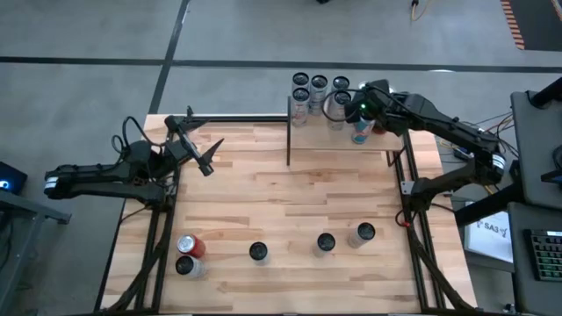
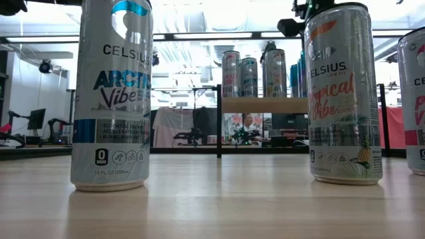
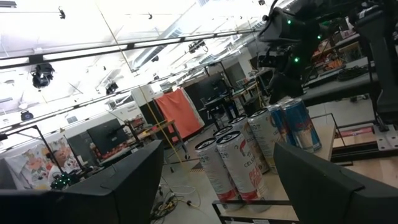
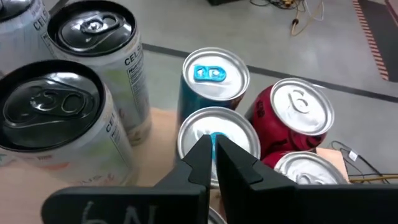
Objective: Place canned beverage on shelf
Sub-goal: Adjust the blue soda cans on the shelf
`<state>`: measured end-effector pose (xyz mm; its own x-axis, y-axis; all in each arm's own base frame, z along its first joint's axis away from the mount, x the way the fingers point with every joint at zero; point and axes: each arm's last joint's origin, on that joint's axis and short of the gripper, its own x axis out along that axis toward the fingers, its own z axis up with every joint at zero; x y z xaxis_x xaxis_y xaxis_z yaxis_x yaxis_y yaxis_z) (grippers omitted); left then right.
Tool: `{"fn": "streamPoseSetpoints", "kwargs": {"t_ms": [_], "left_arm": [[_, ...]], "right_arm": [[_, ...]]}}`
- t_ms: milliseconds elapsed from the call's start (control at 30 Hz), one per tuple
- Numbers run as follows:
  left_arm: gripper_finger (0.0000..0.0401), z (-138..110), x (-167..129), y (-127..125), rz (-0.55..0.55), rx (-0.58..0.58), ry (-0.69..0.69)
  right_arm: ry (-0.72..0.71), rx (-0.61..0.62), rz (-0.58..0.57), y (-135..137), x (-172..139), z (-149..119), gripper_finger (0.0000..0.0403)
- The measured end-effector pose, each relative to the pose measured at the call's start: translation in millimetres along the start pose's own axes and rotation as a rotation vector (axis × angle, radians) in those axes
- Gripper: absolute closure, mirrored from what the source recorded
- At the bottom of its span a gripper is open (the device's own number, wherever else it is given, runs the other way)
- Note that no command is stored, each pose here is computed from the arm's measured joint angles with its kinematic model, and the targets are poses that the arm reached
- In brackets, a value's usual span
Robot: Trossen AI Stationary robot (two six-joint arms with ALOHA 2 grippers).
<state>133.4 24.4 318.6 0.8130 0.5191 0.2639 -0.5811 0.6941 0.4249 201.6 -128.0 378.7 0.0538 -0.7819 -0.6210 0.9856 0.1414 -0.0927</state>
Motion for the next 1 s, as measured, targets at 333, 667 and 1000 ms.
{"fn": "streamPoseSetpoints", "kwargs": {"t_ms": [333,667,1000], "left_arm": [[0.0113,0,0,0,0.002,-0.002,-0.004],[0.0113,1,0,0,0.003,-0.004,-0.007],[0.0113,1,0,1,0.006,-0.007,-0.013]], "right_arm": [[0.032,-0.011,-0.014,14,14,-3,0.0390],[0.039,0.005,0.023,13,9,2,0.0390],[-0.015,-0.006,0.029,11,-2,12,0.0390]]}}
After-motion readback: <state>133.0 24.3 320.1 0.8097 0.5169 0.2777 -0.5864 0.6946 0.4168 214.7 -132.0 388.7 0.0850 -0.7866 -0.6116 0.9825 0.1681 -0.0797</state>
